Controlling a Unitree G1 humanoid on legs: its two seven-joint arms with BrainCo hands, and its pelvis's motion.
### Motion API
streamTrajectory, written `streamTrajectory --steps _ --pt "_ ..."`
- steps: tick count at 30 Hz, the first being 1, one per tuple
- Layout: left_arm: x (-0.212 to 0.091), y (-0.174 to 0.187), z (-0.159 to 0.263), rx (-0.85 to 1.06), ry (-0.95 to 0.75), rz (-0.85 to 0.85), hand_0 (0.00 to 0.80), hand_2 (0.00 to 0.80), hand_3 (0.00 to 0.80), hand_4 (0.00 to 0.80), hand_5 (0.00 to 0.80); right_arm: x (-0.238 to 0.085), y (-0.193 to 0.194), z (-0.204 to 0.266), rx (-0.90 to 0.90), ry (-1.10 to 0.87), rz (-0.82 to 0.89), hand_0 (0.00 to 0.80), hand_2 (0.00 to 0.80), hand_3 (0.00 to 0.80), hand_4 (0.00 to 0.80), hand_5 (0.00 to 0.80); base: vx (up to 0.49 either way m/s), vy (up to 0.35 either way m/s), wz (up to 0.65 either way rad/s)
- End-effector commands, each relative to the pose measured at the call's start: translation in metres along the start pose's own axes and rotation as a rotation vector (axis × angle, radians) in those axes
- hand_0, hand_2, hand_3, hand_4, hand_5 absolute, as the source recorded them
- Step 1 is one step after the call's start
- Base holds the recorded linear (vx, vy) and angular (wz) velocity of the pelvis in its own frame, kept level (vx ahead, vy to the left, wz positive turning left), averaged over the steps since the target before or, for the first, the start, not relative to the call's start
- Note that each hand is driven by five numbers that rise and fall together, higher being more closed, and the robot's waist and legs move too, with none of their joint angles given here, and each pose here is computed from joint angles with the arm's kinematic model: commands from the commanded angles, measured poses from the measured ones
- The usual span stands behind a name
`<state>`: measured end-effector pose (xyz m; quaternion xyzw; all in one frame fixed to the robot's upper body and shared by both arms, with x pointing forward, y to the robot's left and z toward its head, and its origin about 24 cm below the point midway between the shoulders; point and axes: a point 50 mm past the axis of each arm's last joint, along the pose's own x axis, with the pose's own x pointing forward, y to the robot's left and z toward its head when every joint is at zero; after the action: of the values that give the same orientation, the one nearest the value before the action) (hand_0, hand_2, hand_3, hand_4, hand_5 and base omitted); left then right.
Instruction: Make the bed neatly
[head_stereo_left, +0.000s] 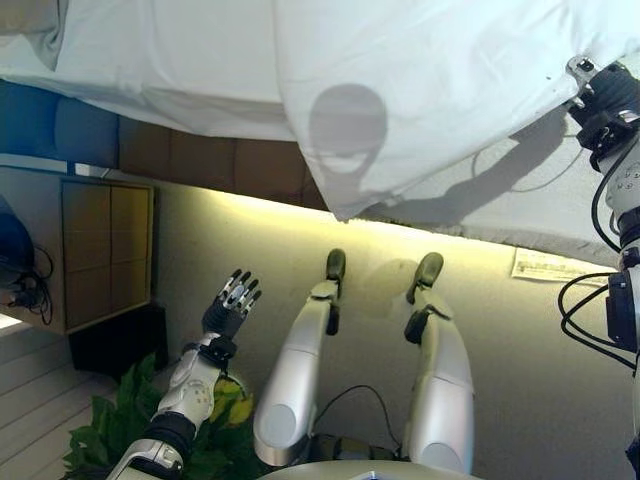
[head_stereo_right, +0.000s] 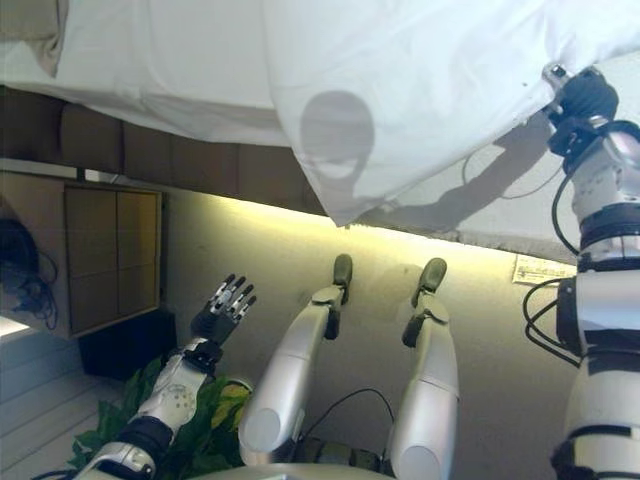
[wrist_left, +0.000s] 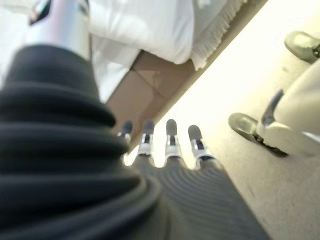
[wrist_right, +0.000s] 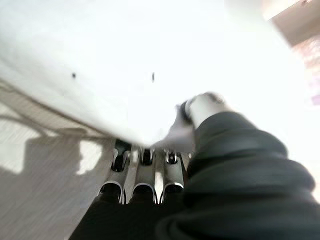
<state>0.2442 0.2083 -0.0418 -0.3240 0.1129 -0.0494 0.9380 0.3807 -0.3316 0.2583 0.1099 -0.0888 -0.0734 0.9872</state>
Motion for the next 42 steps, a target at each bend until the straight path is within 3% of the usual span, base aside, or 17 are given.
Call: streamTrajectory --steps 1,10,21,26,33,42 --pt "-0.007 0.005 0.007 0.014 -0.02 -0.011 0.0 0.0 0.0 0.0 0.0 0.006 0.034 0.041 -0.079 -0.16 0.152 0.8 0.8 0.8 0.8 0.8 -0.022 -0.007 0.1" --pt "-0.006 0.012 0.01 0.017 -0.01 0.018 0.0 0.0 0.0 0.0 0.0 0.007 0.031 0.019 -0.046 -0.071 0.164 0.8 0.8 0.8 0.8 0.8 -0.007 -0.002 0.02" --pt "0.03 -0.003 0.025 -0.102 -0.028 0.098 0.0 0.0 0.0 0.0 0.0 0.0 0.071 -0.073 0.172 0.119 0.334 0.8 0.8 0.8 0.8 0.8 -0.003 -0.013 -0.01" --pt "0.043 -0.018 0.001 -0.287 0.095 0.109 0.0 0.0 0.0 0.0 0.0 -0.004 0.1 -0.096 0.233 0.16 0.4 0.8 0.8 0.8 0.8 0.8 0.049 -0.013 0.03" --pt "0.068 -0.065 -0.025 -0.638 0.193 0.04 0.0 0.0 0.0 0.0 0.0 -0.007 0.148 -0.094 0.281 0.104 0.501 0.8 0.8 0.8 0.8 0.8 0.013 -0.028 -0.02" --pt "0.087 -0.089 -0.017 -0.924 0.163 0.052 0.0 0.0 0.0 0.0 0.0 -0.005 0.171 -0.069 0.36 -0.009 0.534 0.8 0.8 0.8 0.8 0.8 -0.013 -0.103 -0.03"
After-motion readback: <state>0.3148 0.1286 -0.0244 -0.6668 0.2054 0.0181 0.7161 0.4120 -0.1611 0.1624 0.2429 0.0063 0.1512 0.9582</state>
